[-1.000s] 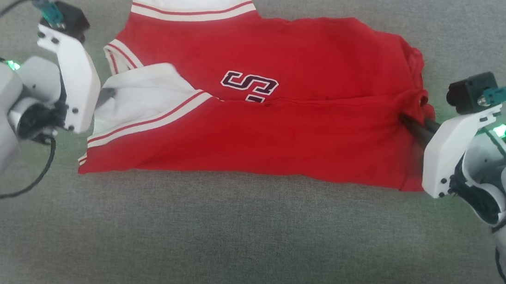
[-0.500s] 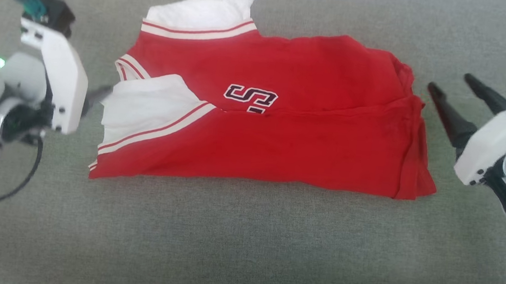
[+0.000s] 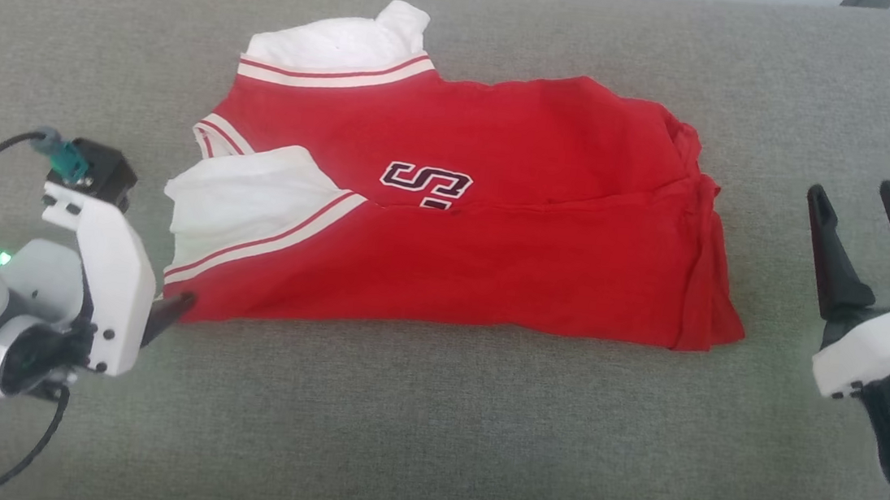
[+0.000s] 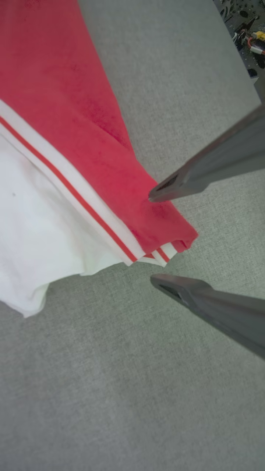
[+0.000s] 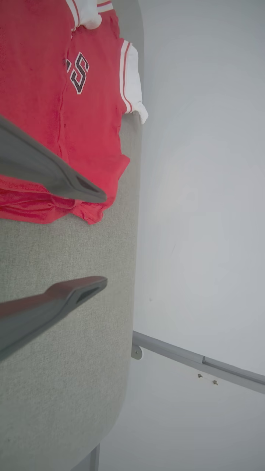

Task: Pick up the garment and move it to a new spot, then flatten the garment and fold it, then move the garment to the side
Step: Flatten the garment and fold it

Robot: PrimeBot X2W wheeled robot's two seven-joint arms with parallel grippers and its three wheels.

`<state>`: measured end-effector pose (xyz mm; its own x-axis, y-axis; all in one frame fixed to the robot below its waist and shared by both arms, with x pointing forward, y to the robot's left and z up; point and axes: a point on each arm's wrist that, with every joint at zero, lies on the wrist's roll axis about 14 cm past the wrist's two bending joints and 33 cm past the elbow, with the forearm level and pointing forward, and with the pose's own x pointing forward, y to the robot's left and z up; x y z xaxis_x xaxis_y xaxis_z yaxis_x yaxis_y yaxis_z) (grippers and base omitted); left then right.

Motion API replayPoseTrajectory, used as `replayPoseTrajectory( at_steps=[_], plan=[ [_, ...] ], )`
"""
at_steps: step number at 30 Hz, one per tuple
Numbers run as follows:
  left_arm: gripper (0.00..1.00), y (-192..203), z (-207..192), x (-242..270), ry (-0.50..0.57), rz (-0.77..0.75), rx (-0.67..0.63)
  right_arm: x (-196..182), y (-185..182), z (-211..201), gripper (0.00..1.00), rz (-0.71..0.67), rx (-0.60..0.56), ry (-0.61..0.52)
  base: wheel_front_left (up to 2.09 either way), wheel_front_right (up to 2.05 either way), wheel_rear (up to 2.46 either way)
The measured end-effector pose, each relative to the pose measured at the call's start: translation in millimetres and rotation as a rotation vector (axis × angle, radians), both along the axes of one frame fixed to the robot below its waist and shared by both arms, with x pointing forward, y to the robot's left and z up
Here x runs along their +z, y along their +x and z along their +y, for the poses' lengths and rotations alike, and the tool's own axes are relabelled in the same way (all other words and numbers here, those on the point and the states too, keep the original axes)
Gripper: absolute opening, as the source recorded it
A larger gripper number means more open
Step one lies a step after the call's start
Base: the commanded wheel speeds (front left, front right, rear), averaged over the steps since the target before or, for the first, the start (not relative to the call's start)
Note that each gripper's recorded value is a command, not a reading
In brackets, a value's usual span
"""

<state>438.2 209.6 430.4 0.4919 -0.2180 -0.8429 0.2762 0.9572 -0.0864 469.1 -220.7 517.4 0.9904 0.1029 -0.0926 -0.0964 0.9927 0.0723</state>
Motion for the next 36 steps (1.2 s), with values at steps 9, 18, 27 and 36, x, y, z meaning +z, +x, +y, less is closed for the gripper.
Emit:
replayPoseTrajectory(
  at_steps=[9, 18, 27, 36],
  plan=[
    [1.00, -5, 3, -25, 0.000, 0.067, 0.068, -18, -19, -1, 1.00, 0.072, -0.049, 0.034, 0.00, 0.00, 0.00],
    [1.00, -1, 2, -49, -0.026, 0.117, 0.144, -60, -31, 9, 1.00, 0.289, -0.014, 0.062, 0.00, 0.00, 0.00],
    [0.00, 4, -1, -59, -0.049, 0.135, 0.153, -90, -25, 28, 1.00, 0.481, 0.074, 0.071, 0.00, 0.00, 0.00],
    [0.00, 3, -4, -63, -0.075, 0.132, 0.151, -129, -21, 34, 1.00, 0.718, 0.133, 0.015, 0.00, 0.00, 0.00]
  ],
)
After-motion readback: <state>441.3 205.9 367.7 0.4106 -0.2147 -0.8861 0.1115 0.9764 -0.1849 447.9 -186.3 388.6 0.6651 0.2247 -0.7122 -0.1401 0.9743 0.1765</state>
